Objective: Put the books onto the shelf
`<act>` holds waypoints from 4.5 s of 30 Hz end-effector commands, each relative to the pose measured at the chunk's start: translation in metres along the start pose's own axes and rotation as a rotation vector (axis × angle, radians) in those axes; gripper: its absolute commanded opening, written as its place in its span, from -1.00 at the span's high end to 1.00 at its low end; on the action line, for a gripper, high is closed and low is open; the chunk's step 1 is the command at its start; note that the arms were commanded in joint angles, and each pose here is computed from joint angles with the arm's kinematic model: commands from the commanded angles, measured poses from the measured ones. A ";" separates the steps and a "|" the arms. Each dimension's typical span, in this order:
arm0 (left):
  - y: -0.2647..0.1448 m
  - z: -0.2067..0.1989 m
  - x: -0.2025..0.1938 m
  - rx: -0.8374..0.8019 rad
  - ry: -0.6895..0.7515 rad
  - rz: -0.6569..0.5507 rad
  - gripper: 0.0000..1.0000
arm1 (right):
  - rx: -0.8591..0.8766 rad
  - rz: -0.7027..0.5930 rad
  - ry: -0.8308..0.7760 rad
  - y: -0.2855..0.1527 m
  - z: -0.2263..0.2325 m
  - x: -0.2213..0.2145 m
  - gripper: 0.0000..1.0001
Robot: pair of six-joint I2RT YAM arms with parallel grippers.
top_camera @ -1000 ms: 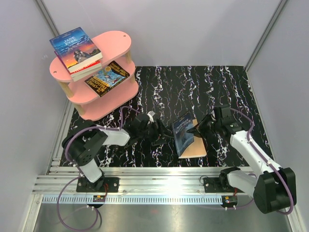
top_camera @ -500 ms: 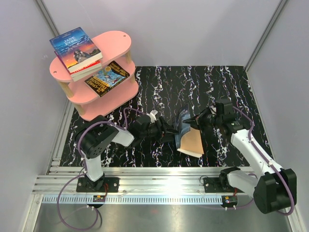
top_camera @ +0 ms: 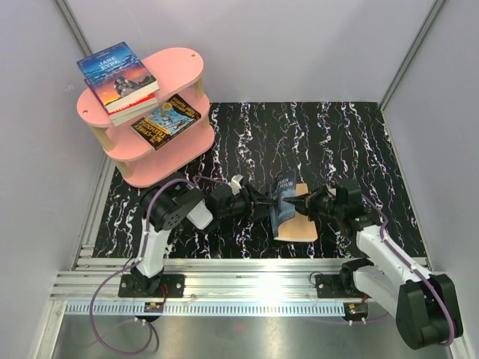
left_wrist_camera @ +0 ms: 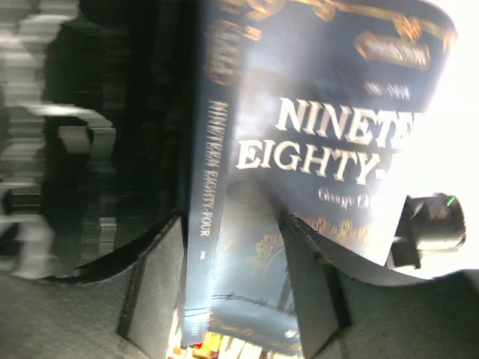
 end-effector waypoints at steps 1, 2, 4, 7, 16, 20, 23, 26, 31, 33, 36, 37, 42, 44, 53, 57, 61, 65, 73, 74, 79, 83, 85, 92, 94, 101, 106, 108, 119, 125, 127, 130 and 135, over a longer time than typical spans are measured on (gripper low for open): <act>-0.001 -0.040 0.005 -0.217 0.014 -0.031 -0.08 | 0.119 0.092 0.090 -0.007 -0.003 -0.012 1.00; -0.001 -0.039 0.006 -0.222 0.008 -0.036 -0.07 | 0.115 0.089 0.101 -0.008 -0.009 -0.011 1.00; -0.003 -0.039 0.005 -0.237 0.001 -0.038 -0.01 | 0.077 0.072 0.100 -0.010 -0.022 -0.010 1.00; -0.004 -0.037 0.006 -0.238 -0.002 -0.042 0.16 | -0.016 0.057 0.065 -0.012 -0.038 -0.010 1.00; 0.005 -0.045 0.004 -0.206 0.062 0.000 0.94 | -0.357 0.049 0.000 -0.018 -0.085 -0.006 1.00; 0.007 -0.035 0.003 -0.007 0.126 0.025 1.00 | -0.445 0.018 -0.147 -0.026 -0.076 -0.002 -0.90; -0.001 -0.052 0.011 0.079 0.274 0.000 1.00 | -0.586 -0.095 -0.330 -0.047 -0.059 0.011 -0.99; -0.024 -0.036 0.016 0.301 0.318 -0.026 1.00 | -0.669 -0.165 -0.448 -0.064 -0.046 0.018 -1.00; -0.055 -0.032 0.023 0.441 0.346 -0.120 1.00 | -0.630 -0.160 -0.423 -0.063 -0.051 0.015 -1.00; -0.069 -0.037 0.020 0.463 0.366 -0.144 1.00 | -0.620 -0.146 -0.384 -0.056 -0.060 0.016 -1.00; -0.086 -0.053 0.027 0.471 0.400 -0.205 1.00 | -0.607 -0.114 -0.363 -0.052 -0.064 0.014 -0.99; -0.089 -0.058 0.029 0.469 0.414 -0.220 1.00 | -0.606 -0.110 -0.365 -0.051 -0.064 0.014 -0.99; -0.108 -0.086 0.039 0.488 0.515 -0.279 1.00 | -0.560 -0.046 -0.325 -0.036 -0.065 0.011 -1.00; -0.114 -0.100 0.041 0.461 0.562 -0.296 1.00 | -0.546 -0.029 -0.305 -0.032 -0.066 0.010 -1.00; -0.149 -0.201 0.062 0.250 0.774 -0.440 1.00 | -0.555 0.008 -0.294 -0.030 -0.081 0.010 -1.00; -0.155 -0.234 0.068 0.132 0.748 -0.505 1.00 | -0.556 0.018 -0.292 -0.030 -0.084 0.009 -1.00; -0.175 -0.259 0.088 0.101 0.698 -0.686 1.00 | -0.563 0.027 -0.311 -0.033 -0.085 0.008 -0.99; -0.207 -0.274 0.102 0.019 0.554 -0.940 1.00 | -0.574 0.037 -0.332 -0.035 -0.087 0.008 -1.00; -0.248 -0.262 0.122 -0.099 0.303 -1.253 1.00 | -0.586 0.060 -0.363 -0.038 -0.089 0.006 -0.99; -0.251 -0.262 0.122 -0.108 0.287 -1.275 1.00 | -0.588 0.065 -0.370 -0.039 -0.089 0.006 -1.00; -0.275 -0.248 0.128 -0.115 0.176 -1.444 1.00 | -0.595 0.073 -0.380 -0.041 -0.092 0.005 -1.00; -0.286 -0.258 0.128 -0.193 0.178 -1.500 1.00 | -0.605 0.077 -0.393 -0.044 -0.094 0.004 -1.00; -0.291 -0.263 0.127 -0.222 0.179 -1.523 1.00 | -0.605 0.076 -0.406 -0.045 -0.093 0.004 -1.00; -0.307 -0.262 0.126 -0.411 0.133 -1.603 1.00 | -0.621 0.077 -0.417 -0.048 -0.094 0.004 -1.00; -0.308 -0.261 0.126 -0.495 0.126 -1.600 1.00 | -0.624 0.077 -0.417 -0.047 -0.096 0.005 -0.99; -0.327 -0.262 0.118 -0.763 0.169 -1.611 1.00 | -0.634 0.086 -0.414 -0.046 -0.099 0.007 -1.00; -0.347 -0.250 0.116 -0.854 0.233 -1.661 1.00 | -0.641 0.091 -0.413 -0.045 -0.101 0.008 -0.99; -0.354 -0.241 0.117 -0.826 0.236 -1.699 1.00 | -0.640 0.095 -0.415 -0.044 -0.100 0.008 -0.99; -0.388 -0.221 0.134 -0.811 0.210 -1.857 1.00 | -0.648 0.112 -0.406 -0.036 -0.099 0.012 -0.99; -0.383 -0.237 0.153 -0.557 0.165 -1.895 1.00 | -0.656 0.121 -0.395 -0.030 -0.099 0.016 -0.99; -0.377 -0.236 0.163 -0.370 0.186 -1.905 1.00 | -0.651 0.121 -0.391 -0.027 -0.098 0.017 -0.99; -0.382 -0.256 0.170 -0.202 0.141 -1.942 1.00 | -0.649 0.129 -0.379 -0.023 -0.099 0.018 -1.00; -0.368 -0.247 0.189 -0.052 0.082 -1.938 1.00 | -0.651 0.134 -0.358 -0.017 -0.100 0.021 -0.99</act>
Point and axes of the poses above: each gripper's point midway between its finger pads, its own y axis out along the fingers, its own z axis along the line the jaws close on, x = y × z, the point moved 3 cm from there along -y, back along the fingers, and after that the axes turned 6 degrees about y, right-handed, at the moved point
